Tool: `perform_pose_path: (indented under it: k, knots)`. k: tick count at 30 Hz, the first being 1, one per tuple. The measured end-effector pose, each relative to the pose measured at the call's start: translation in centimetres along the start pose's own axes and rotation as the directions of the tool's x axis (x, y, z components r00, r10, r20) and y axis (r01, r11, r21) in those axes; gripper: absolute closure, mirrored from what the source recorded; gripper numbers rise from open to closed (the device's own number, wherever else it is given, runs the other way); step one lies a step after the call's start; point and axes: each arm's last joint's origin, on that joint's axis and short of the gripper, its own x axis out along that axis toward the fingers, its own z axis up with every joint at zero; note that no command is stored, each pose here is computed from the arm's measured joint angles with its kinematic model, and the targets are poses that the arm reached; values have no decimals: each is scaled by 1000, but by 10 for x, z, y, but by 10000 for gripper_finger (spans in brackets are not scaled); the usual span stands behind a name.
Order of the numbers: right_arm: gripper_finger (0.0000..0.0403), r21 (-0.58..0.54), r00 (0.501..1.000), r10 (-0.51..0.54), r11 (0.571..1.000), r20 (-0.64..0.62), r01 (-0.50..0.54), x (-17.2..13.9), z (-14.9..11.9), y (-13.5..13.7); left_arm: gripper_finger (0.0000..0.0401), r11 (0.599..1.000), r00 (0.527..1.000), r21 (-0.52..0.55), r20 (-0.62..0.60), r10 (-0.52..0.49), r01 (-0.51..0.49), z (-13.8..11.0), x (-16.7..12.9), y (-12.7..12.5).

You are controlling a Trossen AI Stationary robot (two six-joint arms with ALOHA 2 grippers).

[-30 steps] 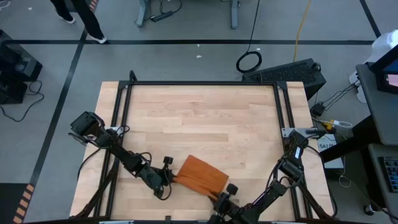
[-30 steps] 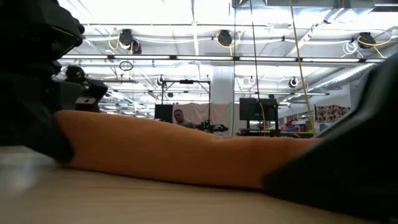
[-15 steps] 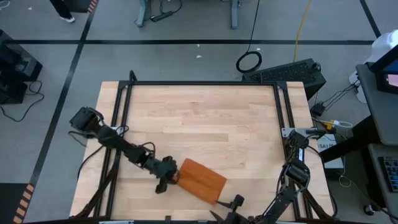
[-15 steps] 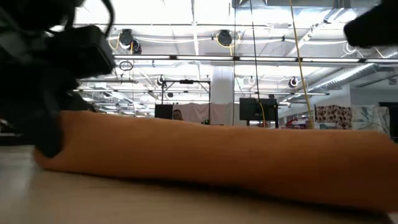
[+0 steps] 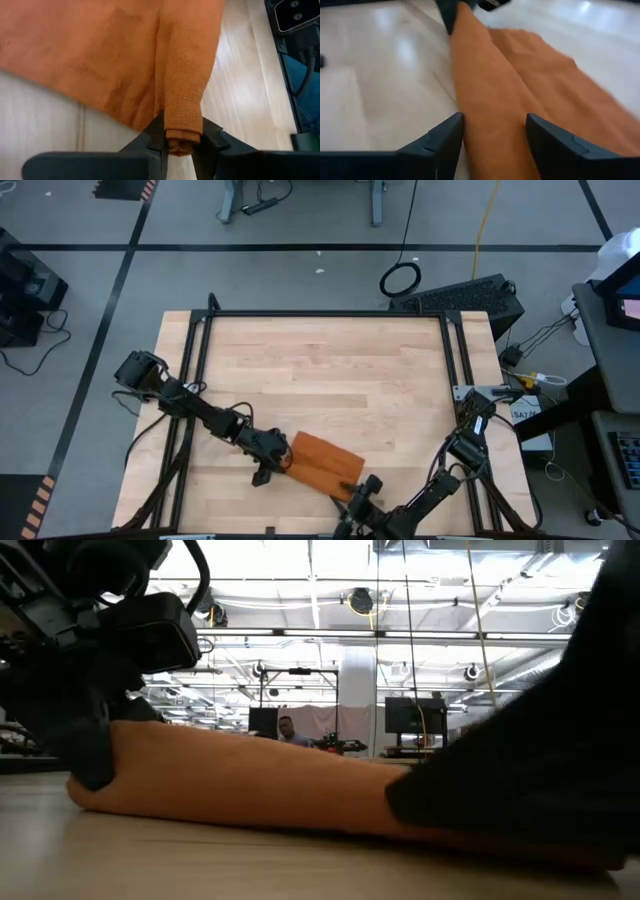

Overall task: Roll towel into tight, uniform cylinder
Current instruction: Roll the brown towel

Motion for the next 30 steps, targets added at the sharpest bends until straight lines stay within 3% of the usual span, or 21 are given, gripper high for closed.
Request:
perform_pose_path:
  k: [5, 10, 13, 17, 22, 30]
  knots:
    - [218, 132, 1000, -6, 991, -17, 8, 1, -7, -7, 338, 998, 999, 47, 27, 41, -42, 1, 0, 1]
    - [274, 205, 999, -4, 979, -33, 11, 1, -7, -7, 322, 989, 990, 87, 76, 116, -123, -1, 1, -2]
    - [315, 210, 999, 3, 978, -45, 7, 1, -7, -6, 288, 981, 986, 124, 97, 135, -146, -5, 2, -8]
    - [342, 121, 998, 37, 992, -58, -30, -1, -3, 2, 246, 942, 938, 128, 205, 281, -310, -6, 2, -10]
    - [297, -68, 995, 61, 995, -80, -66, -11, 6, 12, 272, 935, 932, 147, 220, 288, -324, -8, 2, -14]
    - [174, -65, 988, 76, 994, -131, -85, -41, 10, 16, 383, 932, 935, 153, 196, 296, -327, -13, 3, -16]
